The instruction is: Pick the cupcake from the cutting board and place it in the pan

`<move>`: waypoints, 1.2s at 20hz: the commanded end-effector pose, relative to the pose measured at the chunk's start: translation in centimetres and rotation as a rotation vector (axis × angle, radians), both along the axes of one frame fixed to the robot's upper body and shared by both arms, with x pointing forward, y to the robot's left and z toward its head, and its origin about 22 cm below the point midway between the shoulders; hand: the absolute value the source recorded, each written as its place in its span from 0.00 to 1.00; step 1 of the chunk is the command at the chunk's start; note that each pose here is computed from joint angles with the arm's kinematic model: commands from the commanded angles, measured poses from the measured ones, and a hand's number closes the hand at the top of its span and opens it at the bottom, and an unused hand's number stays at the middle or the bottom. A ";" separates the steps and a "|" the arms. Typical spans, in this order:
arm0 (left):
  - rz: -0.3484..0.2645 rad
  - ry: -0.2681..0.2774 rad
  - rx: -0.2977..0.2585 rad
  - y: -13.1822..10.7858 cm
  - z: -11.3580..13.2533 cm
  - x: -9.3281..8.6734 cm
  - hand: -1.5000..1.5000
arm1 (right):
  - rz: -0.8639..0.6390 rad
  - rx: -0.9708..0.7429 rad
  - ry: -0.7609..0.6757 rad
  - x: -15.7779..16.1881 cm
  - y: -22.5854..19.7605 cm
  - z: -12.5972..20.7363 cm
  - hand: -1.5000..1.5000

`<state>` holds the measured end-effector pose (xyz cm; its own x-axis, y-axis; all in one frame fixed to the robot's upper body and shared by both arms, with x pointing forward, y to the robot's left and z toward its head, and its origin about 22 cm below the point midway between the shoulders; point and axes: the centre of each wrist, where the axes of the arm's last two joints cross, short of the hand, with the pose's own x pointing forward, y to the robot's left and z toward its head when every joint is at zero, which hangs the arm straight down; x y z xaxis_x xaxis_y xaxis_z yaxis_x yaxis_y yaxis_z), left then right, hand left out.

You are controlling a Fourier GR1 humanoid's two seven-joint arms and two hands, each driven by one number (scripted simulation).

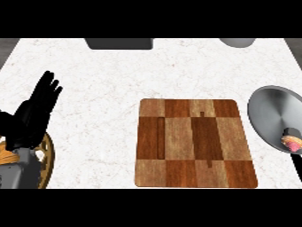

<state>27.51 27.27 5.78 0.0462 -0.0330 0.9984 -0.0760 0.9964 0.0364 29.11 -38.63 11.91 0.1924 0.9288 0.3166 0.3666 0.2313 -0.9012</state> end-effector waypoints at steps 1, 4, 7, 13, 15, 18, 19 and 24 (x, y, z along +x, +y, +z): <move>-0.013 -0.003 -0.002 1.3 1.1 0.0 0.50 | 0.050 0.048 0.015 2.2 -2.4 -2.1 1.00; -0.001 -0.001 -0.017 1.2 -0.9 0.0 0.50 | 0.073 0.024 0.068 2.7 -3.0 -6.2 1.00; -0.010 0.006 -0.019 -2.1 -0.4 -0.3 0.50 | 0.063 0.010 0.060 4.8 -1.2 -7.8 1.00; -0.013 -0.017 0.002 -0.7 -0.2 0.0 0.50 | -0.132 0.195 0.253 3.3 -4.2 -11.3 0.00; 0.005 -0.011 -0.015 -1.6 -0.2 0.9 0.50 | -0.082 0.256 0.252 3.9 -5.9 -10.1 0.00; 0.001 0.011 0.009 0.0 1.0 1.1 0.50 | -0.038 0.260 0.274 3.7 -5.6 -11.9 0.00; -0.006 -0.002 -0.005 -2.8 0.7 1.2 0.50 | -0.028 0.289 0.237 2.3 -6.5 -12.8 0.00; 0.001 0.010 -0.004 -0.4 -0.1 -0.5 0.50 | 0.019 0.436 -0.003 1.9 -9.2 -10.1 0.00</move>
<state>27.90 26.60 6.10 0.0508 -0.0297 0.9983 -0.0739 0.9967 0.0334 32.03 -45.93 1.10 0.2539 0.7729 0.5816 0.2603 0.5245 -0.8106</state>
